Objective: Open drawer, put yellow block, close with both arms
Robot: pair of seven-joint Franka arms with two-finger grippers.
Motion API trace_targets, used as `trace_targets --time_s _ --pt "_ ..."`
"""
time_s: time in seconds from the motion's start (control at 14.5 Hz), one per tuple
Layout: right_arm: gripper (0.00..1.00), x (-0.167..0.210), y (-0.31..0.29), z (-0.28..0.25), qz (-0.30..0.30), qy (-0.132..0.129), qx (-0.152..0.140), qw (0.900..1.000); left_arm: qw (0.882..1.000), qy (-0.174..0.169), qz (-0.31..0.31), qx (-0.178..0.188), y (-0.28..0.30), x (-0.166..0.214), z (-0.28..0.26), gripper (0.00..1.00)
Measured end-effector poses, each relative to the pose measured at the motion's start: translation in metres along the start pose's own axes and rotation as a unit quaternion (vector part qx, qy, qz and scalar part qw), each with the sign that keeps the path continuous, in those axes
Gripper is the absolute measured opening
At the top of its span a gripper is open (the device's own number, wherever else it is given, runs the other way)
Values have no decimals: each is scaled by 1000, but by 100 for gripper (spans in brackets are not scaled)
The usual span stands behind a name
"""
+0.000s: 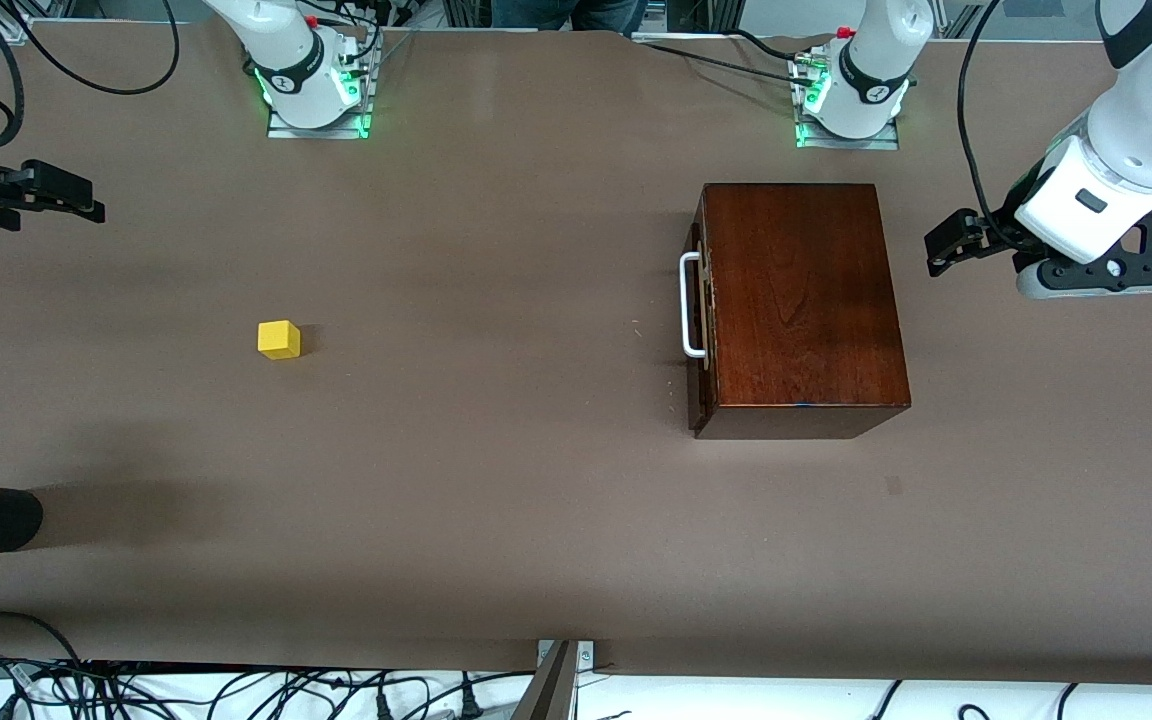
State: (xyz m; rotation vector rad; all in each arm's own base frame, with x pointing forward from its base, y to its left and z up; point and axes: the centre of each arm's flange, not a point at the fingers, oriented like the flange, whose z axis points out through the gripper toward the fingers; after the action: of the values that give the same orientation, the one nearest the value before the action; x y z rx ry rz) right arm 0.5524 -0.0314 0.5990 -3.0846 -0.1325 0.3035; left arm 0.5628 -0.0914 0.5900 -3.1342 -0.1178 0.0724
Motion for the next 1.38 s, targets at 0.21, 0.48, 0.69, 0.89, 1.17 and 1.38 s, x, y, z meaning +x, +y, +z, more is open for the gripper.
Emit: trace_targets --time_s 0.21,0.48,0.69,0.89,1.17,1.38 --pt "100 -2 1 -1 1 0 0 1000 1000 0 0 0 0 0 0 100" --pt "100 -6 1 -6 1 3 0 1000 1000 0 1 0 1 0 0 100" --pt "100 -6 1 -6 1 3 0 1000 1000 1 5 0 5 -2 -1 100" --pt "100 -6 1 -6 1 3 0 1000 1000 1 6 0 6 -2 -1 100" --pt "100 -7 0 -7 1 4 0 1000 1000 1 6 0 6 -2 -1 100" --pt "100 -10 -1 -11 0 8 -4 1000 1000 1 6 0 6 -2 -1 100"
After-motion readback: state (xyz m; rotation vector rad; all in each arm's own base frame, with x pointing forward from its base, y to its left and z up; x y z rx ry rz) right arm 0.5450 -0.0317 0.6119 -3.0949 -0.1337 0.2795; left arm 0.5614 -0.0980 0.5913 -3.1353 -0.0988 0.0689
